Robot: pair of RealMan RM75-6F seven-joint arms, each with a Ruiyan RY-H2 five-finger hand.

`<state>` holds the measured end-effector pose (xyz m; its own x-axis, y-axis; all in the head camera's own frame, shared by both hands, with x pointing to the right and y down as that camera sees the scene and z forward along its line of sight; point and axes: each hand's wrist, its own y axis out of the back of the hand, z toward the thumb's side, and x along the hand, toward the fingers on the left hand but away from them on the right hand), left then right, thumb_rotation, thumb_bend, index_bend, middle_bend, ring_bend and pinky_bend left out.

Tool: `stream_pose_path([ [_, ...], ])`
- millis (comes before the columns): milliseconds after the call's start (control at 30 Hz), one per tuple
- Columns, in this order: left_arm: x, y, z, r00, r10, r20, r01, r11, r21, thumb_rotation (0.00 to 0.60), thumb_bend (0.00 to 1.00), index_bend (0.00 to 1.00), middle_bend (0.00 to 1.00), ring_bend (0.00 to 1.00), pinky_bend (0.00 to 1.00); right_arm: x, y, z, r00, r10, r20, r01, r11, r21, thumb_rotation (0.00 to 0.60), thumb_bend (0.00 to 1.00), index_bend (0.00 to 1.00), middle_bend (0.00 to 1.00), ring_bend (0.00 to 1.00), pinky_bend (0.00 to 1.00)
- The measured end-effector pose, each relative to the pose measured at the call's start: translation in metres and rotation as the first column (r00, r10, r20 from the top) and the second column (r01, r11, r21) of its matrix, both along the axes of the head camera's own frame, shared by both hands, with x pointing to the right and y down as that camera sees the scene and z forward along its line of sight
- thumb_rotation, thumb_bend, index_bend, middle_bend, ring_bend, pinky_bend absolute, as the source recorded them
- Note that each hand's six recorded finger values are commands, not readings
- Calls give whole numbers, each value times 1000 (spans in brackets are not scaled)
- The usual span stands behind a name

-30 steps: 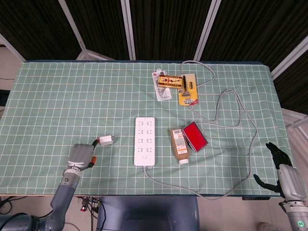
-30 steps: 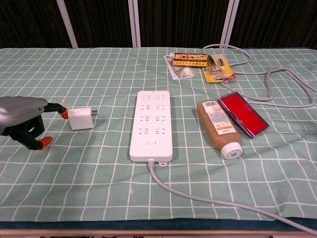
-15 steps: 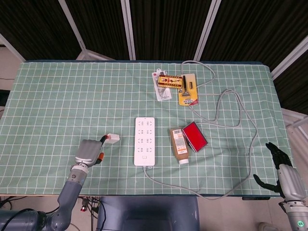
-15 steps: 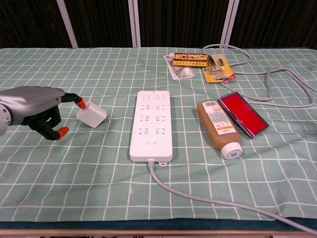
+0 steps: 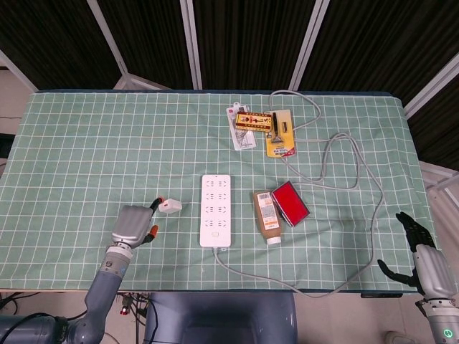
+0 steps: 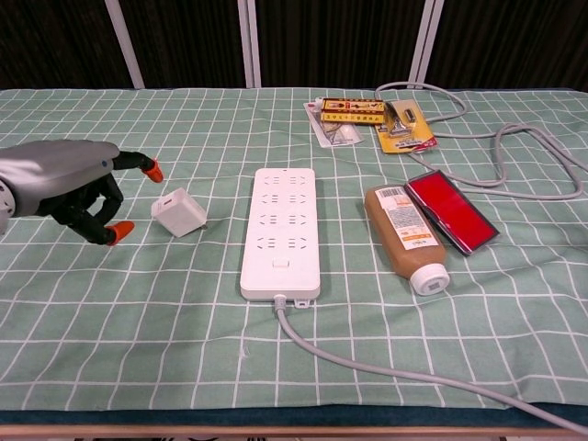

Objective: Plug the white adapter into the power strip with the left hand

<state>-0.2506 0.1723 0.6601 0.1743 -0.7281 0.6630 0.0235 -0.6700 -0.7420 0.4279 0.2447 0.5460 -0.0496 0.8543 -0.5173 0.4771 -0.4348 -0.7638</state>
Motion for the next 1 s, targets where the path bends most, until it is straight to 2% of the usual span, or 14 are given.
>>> stream_pose_path([
  [67, -4, -4, -6, 1000, -14, -8, 14, 999, 32, 600, 255, 168, 289, 827, 935, 0, 0, 0, 1000, -1, 0, 1, 1000, -1, 600, 338, 0, 0, 0, 0],
  [167, -12, -11, -13, 999, -52, -17, 53, 996, 72, 600, 254, 158, 234, 835, 935, 0, 0, 0, 1000, 0, 1, 0, 1000, -2, 600, 338, 0, 0, 0, 0],
  [300, -17, -16, -11, 996, -87, -14, 88, 994, 69, 600, 269, 157, 223, 837, 935, 0, 0, 1, 1000, 4, 3, -4, 1000, -5, 600, 338, 0, 0, 0, 0],
  [533, -16, -21, 8, 991, -133, 9, 133, 991, -3, 600, 323, 174, 227, 837, 935, 1, 0, 1, 1000, 12, 9, -12, 1000, -10, 600, 339, 0, 0, 0, 0],
  [733, -5, -25, 25, 991, -127, 32, 129, 991, -47, 600, 323, 199, 231, 837, 935, 2, -1, 1, 1000, 22, 15, -22, 1000, -14, 600, 338, 0, 0, 0, 0],
  [1000, 8, -28, 38, 992, -118, 34, 120, 991, -60, 600, 323, 234, 266, 837, 935, 2, -1, 2, 999, 33, 23, -33, 999, -23, 600, 338, 0, 0, 0, 0],
])
